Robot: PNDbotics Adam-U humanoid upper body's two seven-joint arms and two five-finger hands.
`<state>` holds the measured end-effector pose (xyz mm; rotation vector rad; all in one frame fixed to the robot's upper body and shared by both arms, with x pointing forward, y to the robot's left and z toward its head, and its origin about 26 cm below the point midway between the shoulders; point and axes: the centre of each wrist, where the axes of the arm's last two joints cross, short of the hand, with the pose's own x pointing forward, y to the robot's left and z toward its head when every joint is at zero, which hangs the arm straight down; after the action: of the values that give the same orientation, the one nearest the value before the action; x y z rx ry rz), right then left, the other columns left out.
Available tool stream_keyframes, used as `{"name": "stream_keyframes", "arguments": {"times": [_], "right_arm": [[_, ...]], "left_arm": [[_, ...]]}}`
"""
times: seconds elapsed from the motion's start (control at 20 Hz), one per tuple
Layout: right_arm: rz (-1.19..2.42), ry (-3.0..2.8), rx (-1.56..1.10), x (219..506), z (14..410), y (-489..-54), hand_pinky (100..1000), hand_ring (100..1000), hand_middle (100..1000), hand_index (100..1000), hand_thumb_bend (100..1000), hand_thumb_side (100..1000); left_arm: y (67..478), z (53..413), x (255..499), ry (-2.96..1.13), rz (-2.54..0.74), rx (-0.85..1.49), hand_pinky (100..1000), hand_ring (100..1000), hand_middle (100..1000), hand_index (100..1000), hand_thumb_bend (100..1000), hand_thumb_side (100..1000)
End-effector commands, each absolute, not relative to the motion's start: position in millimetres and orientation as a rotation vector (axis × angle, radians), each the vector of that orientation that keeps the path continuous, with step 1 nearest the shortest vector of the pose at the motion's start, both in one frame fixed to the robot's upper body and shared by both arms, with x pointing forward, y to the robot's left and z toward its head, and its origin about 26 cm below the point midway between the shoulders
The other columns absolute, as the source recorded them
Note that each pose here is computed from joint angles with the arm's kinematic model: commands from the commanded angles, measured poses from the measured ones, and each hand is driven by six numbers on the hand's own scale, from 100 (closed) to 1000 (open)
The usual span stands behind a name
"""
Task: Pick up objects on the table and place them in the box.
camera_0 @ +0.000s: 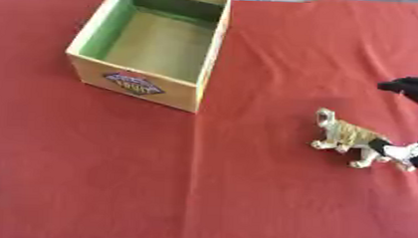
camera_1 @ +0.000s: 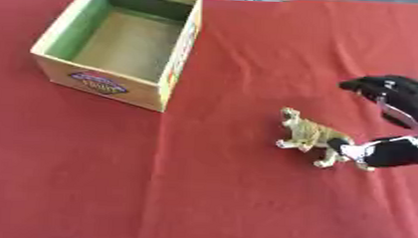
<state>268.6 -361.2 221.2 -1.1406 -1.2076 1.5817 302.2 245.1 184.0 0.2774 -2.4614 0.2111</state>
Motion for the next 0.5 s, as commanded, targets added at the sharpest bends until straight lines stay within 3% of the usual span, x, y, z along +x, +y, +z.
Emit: {"name": "stream_keyframes", "arguments": {"times": [0.05,0.5], "right_arm": [[1.622,-1.142,-1.187,269.0,231.8,-357.6,960,931,886,1000,409,675],[1.658,-1.085,-1.175,277.6,223.3,-355.9,953,913,838,979,441,662]], "left_arm": [[246.6,190.1,299.8,-2.486,0.190,0.276,512,447,557,689,100,566],[244.7,190.4,300.1,-2.484,0.169,0.265,511,446,558,688,100,562]]}}
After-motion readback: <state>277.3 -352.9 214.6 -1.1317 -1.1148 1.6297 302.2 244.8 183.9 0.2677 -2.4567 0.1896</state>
